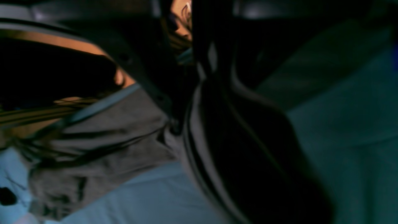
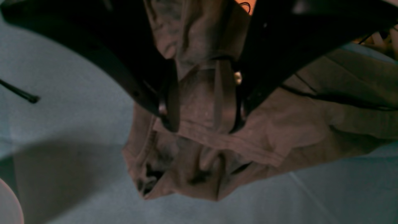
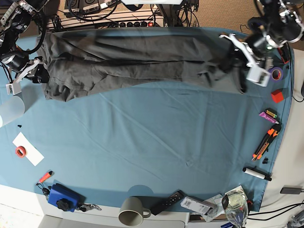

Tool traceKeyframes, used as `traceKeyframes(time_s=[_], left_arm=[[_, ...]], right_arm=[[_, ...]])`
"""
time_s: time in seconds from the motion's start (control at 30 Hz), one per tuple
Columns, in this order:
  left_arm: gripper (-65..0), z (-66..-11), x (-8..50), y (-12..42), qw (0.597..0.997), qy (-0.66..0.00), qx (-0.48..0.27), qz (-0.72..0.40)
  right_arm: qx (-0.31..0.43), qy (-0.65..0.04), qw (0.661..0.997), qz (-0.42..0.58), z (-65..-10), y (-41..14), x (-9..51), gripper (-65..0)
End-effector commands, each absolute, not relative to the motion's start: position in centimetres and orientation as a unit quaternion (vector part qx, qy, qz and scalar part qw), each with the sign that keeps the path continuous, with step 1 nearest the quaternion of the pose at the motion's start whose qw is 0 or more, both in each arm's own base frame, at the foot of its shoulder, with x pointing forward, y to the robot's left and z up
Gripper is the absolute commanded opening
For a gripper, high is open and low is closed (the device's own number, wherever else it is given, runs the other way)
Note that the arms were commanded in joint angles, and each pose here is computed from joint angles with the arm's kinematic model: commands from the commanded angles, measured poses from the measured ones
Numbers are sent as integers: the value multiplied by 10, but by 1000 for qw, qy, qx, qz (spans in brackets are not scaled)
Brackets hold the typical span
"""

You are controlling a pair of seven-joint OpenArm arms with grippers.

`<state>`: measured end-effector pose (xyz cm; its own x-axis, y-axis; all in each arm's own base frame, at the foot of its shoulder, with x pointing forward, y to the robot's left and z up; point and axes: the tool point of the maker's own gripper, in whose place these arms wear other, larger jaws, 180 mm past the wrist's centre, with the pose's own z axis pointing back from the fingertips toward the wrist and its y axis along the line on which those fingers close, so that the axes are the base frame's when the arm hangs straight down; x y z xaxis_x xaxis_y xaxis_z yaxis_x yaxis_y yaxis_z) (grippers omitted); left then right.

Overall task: Fold the T-shirt properly
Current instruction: 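Carry the strip end with the left gripper toward the right gripper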

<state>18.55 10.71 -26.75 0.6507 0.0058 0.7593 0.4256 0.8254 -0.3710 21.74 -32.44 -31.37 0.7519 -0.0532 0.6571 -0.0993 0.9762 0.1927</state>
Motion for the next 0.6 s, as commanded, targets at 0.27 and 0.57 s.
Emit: traceKeyframes(time_s=[0.27,0.57], left_arm=[[-650,-264,169,11,830,-378,-362,-195],[-650,-261,175,-53,822,-396,-340,-227]], right_arm=[[99,-376,921,24,-297,-329,226,-457],[99,-376,921,24,-297,-329,226,-457]])
